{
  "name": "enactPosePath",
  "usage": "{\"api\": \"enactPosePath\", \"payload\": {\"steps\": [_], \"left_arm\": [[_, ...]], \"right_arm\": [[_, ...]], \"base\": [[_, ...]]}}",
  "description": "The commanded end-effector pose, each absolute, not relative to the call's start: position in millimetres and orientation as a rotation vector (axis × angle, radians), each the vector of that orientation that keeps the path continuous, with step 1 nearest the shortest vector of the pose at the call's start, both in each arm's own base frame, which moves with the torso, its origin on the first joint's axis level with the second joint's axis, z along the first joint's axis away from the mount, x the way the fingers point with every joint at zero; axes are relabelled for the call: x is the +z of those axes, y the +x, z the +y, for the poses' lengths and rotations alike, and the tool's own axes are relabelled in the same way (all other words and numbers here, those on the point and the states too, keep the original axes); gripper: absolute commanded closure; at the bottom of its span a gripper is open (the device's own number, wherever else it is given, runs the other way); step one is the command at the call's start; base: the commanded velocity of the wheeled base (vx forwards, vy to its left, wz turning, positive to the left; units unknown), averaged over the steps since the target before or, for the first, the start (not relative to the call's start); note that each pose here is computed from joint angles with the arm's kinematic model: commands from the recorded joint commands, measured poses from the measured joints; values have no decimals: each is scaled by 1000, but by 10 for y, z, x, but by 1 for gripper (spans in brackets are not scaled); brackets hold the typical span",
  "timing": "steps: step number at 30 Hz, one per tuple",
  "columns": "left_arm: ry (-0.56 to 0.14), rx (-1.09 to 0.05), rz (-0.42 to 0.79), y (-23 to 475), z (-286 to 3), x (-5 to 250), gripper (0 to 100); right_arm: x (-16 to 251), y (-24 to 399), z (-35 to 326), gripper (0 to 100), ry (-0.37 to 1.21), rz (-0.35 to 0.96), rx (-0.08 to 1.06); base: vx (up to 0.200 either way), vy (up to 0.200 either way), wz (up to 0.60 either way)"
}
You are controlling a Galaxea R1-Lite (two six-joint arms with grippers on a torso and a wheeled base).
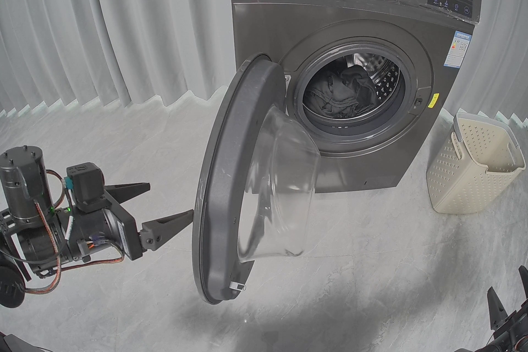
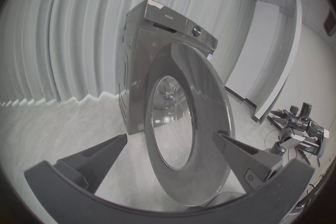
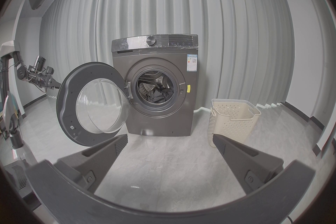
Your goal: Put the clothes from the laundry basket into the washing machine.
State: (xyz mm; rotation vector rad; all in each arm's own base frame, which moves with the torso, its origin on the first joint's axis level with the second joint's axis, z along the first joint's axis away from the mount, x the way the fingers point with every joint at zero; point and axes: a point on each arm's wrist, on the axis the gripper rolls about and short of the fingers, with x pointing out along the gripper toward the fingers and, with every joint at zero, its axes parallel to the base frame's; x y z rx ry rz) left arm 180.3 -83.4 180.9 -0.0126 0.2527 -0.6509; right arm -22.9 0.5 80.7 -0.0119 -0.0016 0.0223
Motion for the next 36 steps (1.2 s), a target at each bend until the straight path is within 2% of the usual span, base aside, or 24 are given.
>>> {"api": "enactPosePath", "payload": {"steps": [1, 3, 9, 14, 18, 24, 28, 36], "left_arm": [[-10, -726, 281, 1904, -1066, 1689, 0], [-8, -761, 262, 1949, -1184, 1676, 0], [-41, -748, 162, 2098, -1362, 1708, 0], [-44, -743, 166, 2170, -1406, 1671, 0], [-48, -770, 155, 2306, -1572, 1692, 0], [-59, -690, 88, 2593, -2015, 1785, 0], [-74, -732, 101, 2582, -2222, 1737, 0], [-87, -716, 85, 2726, -2347, 1689, 0]], "right_arm": [[755, -228, 5, 0, -12, 0, 23], [755, -228, 5, 0, -12, 0, 23], [755, -228, 5, 0, -12, 0, 23], [759, -229, 5, 0, -12, -2, 23], [756, -228, 5, 0, -12, -2, 23], [755, -228, 5, 0, -12, 0, 23], [755, -228, 5, 0, -12, 0, 23], [759, -229, 5, 0, -12, -2, 23]], "base": [[0, 0, 0], [0, 0, 0], [0, 0, 0], [0, 0, 0], [0, 0, 0], [0, 0, 0], [0, 0, 0], [0, 0, 0]]}}
